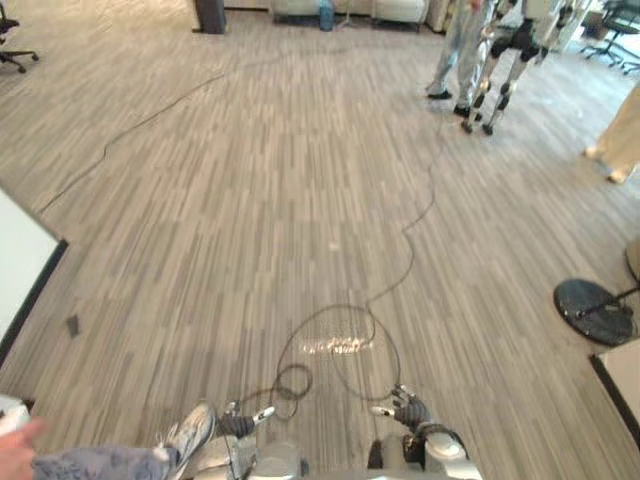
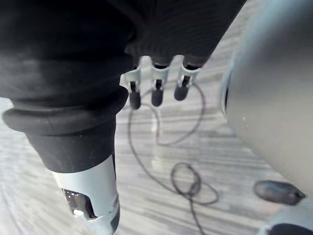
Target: Organize washtable
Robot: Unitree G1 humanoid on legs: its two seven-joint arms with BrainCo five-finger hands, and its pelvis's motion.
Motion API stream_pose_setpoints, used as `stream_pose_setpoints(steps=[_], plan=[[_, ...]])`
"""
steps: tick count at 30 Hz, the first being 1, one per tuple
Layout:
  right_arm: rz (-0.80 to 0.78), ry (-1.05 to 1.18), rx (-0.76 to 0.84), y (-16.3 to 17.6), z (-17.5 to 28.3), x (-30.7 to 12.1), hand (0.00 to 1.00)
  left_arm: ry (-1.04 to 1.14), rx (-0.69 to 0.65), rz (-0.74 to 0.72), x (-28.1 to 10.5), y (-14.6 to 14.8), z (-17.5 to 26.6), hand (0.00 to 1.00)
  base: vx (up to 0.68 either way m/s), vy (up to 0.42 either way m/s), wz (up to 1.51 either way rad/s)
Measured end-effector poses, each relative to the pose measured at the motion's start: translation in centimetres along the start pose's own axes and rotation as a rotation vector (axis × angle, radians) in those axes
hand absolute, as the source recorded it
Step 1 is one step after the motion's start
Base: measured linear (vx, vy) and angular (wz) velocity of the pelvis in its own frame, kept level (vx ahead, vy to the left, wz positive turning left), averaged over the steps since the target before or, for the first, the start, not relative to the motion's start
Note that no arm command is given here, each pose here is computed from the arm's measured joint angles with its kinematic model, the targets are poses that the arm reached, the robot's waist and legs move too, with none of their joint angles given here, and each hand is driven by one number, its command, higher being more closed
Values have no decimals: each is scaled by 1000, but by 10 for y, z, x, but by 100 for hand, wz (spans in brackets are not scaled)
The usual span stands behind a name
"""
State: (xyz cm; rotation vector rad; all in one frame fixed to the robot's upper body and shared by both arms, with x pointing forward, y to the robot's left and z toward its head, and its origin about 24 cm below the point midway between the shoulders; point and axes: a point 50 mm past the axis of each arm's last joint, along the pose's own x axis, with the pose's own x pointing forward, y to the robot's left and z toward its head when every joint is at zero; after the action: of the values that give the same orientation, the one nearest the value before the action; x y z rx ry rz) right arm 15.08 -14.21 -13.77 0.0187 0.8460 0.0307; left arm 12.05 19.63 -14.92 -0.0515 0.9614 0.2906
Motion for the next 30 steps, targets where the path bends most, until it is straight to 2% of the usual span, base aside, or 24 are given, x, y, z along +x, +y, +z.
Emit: stream_pose_setpoints(steps=[5,9,13,18,23,30], plan=[[3,4,-3,1,-1,0,0,9,29,1,-2,2,-5,0,577,-94,9],[-16,-10,-24,-9,4,0,0,18,7,-38,-5,-17,-10,0,667,-207,30],[-15,22,-7,-6,-2,-1,0,-9,-14,-14,-4,-12,-4,0,466,-118,-9],[-21,34,0,-6,-6,-2,0,3,-16,-17,-5,-15,-7,0,245,51,-32],[-9,79,11,1,-20,-6,0,23,4,22,-4,-2,-11,0,150,111,-24],[-4,125,2,2,-31,-7,0,47,1,31,-6,0,-18,0,52,70,4]])
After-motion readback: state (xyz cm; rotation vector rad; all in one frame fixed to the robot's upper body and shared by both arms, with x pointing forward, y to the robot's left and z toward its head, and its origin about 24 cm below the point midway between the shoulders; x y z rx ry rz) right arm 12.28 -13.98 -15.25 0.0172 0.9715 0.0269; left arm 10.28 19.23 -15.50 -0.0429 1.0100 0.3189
